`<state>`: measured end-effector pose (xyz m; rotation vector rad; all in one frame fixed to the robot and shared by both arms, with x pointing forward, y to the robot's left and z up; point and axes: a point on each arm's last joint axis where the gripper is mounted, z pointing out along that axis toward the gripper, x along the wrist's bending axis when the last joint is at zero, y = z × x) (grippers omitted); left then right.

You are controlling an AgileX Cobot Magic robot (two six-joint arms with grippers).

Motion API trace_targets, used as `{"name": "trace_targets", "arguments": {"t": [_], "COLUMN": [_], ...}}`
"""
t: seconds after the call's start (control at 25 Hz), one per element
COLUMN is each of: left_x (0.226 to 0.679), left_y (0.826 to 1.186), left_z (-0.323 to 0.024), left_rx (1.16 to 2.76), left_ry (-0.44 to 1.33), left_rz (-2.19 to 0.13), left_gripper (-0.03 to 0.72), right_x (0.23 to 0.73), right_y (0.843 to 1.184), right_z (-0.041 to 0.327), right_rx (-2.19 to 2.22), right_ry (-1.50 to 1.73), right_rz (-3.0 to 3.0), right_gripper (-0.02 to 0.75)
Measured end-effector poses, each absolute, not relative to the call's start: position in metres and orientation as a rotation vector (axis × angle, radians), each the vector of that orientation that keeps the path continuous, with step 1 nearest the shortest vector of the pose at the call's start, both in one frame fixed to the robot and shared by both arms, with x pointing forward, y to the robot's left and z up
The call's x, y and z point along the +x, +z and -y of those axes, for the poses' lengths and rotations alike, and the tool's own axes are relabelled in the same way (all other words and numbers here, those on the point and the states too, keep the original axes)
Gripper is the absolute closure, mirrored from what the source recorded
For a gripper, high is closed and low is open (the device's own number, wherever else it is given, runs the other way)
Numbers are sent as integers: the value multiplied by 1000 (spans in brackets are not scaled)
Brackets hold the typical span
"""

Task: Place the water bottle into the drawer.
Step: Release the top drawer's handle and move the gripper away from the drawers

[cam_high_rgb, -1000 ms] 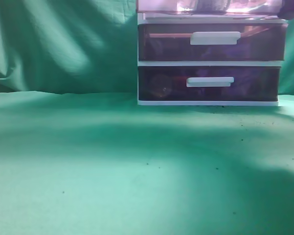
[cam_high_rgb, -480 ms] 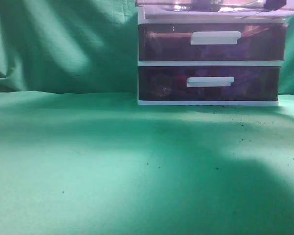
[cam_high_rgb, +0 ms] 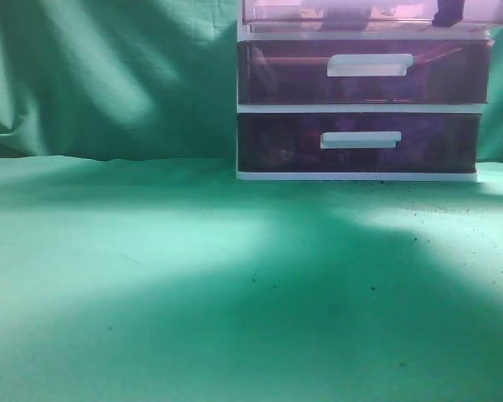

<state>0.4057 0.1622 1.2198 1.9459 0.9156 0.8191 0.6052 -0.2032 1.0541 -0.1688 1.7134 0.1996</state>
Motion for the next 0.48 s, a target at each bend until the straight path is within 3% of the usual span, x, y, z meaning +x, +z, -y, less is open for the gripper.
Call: {"name": "trace_targets", "arguments": {"t": [0.28, 0.48], "left_x": [362, 352], "left_y": [1170, 1160], "left_z": [-205, -215], "left_rx": [1868, 1842], "left_ry": [671, 642], "left_rz": [-1052, -1084], "left_gripper": [688, 688], "right_x": [640, 655], "right_y": [1054, 1054], "right_z": [200, 198], "right_rx": [-183, -179], "right_ry": [178, 179], "right_rz": [-1697, -1691], "right_gripper": [638, 638]}}
